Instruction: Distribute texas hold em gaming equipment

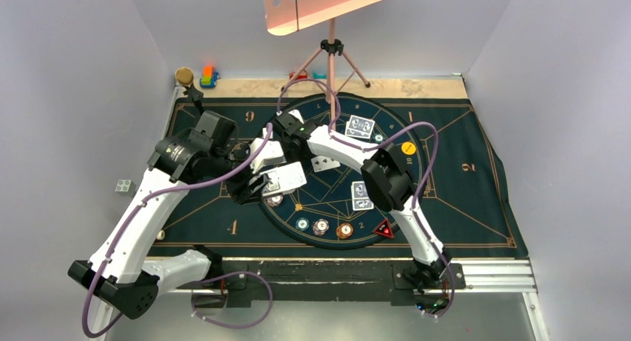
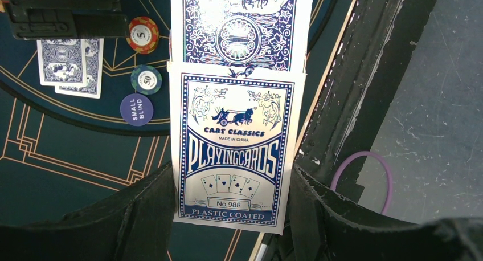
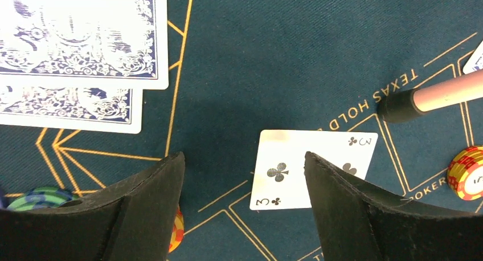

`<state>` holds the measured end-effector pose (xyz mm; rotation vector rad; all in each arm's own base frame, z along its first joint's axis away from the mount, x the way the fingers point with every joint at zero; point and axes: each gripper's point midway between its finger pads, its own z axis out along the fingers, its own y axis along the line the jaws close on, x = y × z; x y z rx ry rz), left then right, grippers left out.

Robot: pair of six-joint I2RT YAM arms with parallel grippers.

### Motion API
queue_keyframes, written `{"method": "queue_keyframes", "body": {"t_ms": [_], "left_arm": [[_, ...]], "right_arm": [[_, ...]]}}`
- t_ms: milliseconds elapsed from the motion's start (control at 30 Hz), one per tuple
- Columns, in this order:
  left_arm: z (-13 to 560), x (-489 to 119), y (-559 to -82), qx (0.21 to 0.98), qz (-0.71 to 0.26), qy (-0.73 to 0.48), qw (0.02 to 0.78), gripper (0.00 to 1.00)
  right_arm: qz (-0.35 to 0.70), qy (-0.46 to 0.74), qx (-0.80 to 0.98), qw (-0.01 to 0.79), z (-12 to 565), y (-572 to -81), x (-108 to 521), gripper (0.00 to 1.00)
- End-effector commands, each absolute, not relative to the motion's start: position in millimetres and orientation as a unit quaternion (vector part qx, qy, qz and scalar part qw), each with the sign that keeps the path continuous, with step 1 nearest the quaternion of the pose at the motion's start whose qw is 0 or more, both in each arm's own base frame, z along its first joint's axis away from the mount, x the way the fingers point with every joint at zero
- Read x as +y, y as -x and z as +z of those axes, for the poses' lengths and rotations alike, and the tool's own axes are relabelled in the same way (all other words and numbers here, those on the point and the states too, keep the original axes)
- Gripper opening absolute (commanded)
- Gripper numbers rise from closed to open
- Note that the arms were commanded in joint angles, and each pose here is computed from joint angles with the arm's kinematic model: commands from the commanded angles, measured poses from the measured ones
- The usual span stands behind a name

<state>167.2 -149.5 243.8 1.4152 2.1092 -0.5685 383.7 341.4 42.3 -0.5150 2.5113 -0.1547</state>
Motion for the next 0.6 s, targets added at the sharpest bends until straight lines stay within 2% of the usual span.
{"method": "queue_keyframes", "body": {"t_ms": [0, 200, 267, 367, 567], "left_arm": [[257.2, -155.7, -173.3, 0.761, -0.216, -0.535, 0.296, 0.0], [258.8, -157.2, -177.5, 0.759, -0.213, -0.535, 0.303, 0.0], [257.7, -158.1, -179.7, 0.76, -0.212, -0.535, 0.303, 0.0], [253.8, -160.6, -186.9, 0.76, -0.209, -0.53, 0.312, 0.0], [247.7, -163.4, -195.5, 0.764, -0.207, -0.528, 0.308, 0.0]], "right_arm": [[0.024, 0.137, 0.932, 0.335, 116.1, -402.3, 345.0, 0.8], [0.097, 0.078, 0.924, 0.362, 195.0, -411.4, 309.3, 0.79], [0.128, 0.065, 0.918, 0.37, 217.7, -408.1, 295.2, 0.82], [0.201, 0.057, 0.901, 0.38, 252.4, -389.7, 283.6, 0.89], [0.349, 0.096, 0.863, 0.353, 281.7, -334.1, 294.2, 0.94]]}}
